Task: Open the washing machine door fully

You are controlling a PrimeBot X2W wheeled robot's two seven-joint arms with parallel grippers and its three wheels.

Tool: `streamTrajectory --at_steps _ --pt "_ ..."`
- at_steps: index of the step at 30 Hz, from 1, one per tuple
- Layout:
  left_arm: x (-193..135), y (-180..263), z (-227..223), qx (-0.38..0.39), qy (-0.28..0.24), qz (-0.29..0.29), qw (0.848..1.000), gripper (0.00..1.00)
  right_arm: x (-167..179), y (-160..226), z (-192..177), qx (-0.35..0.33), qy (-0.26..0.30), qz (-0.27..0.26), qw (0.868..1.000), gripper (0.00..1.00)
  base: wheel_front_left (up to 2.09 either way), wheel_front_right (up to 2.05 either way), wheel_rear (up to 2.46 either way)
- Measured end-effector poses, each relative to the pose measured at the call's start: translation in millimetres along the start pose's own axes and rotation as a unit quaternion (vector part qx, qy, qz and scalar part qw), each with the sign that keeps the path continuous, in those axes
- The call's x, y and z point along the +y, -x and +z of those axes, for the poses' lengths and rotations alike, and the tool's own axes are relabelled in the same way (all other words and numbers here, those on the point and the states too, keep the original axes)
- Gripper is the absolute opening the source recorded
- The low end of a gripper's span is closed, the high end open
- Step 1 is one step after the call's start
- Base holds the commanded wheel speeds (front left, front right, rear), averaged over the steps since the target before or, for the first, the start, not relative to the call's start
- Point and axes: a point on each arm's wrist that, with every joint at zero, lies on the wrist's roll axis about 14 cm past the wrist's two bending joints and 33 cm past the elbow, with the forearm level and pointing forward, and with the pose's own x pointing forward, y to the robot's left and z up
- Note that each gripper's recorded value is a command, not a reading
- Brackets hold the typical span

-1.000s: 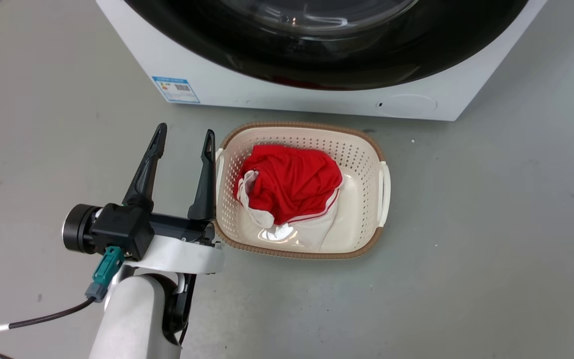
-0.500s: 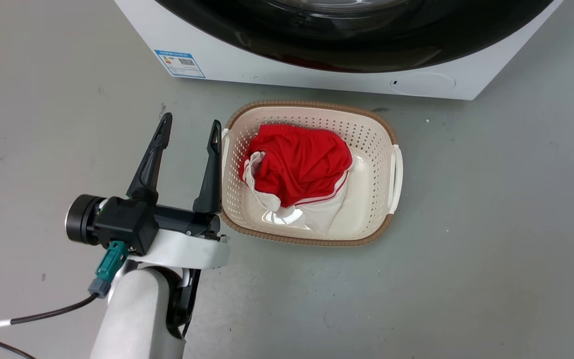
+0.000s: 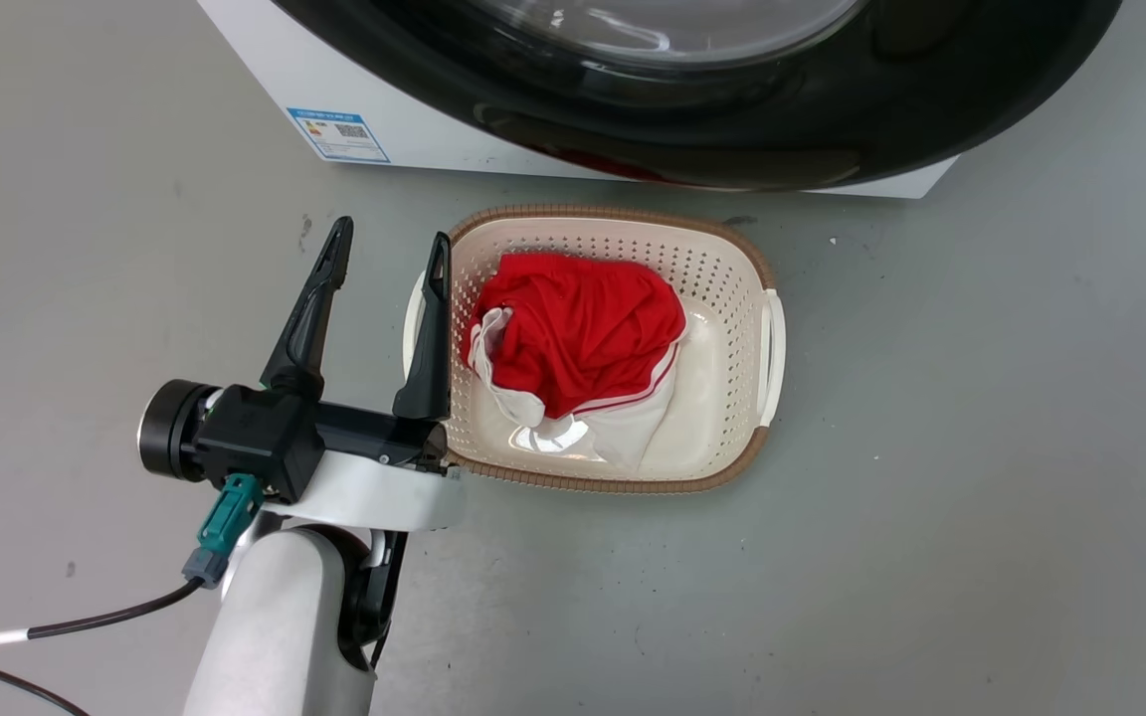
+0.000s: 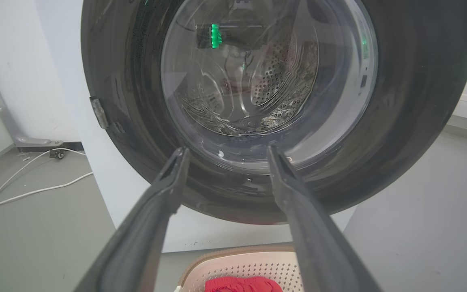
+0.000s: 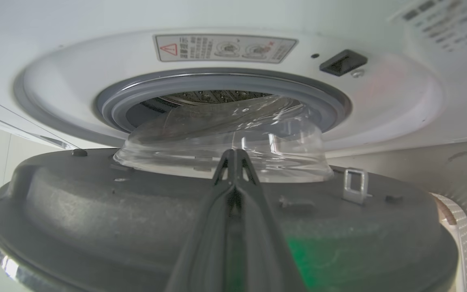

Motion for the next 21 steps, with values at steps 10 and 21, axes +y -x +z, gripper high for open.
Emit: streamTrajectory --at_steps 10,21 --pt "-5 1 10 -0.01 -0.001 -0.005 1.0 1.0 2 14 -35 0.063 -0.016 0.018 0.998 0.0 0.0 0.0 0.0" --pt "-8 18 27 -0.019 -0.004 -0.003 1.0 1.0 9 40 -94 0.127 -0.027 0.045 0.991 0.0 0.0 0.0 0.0"
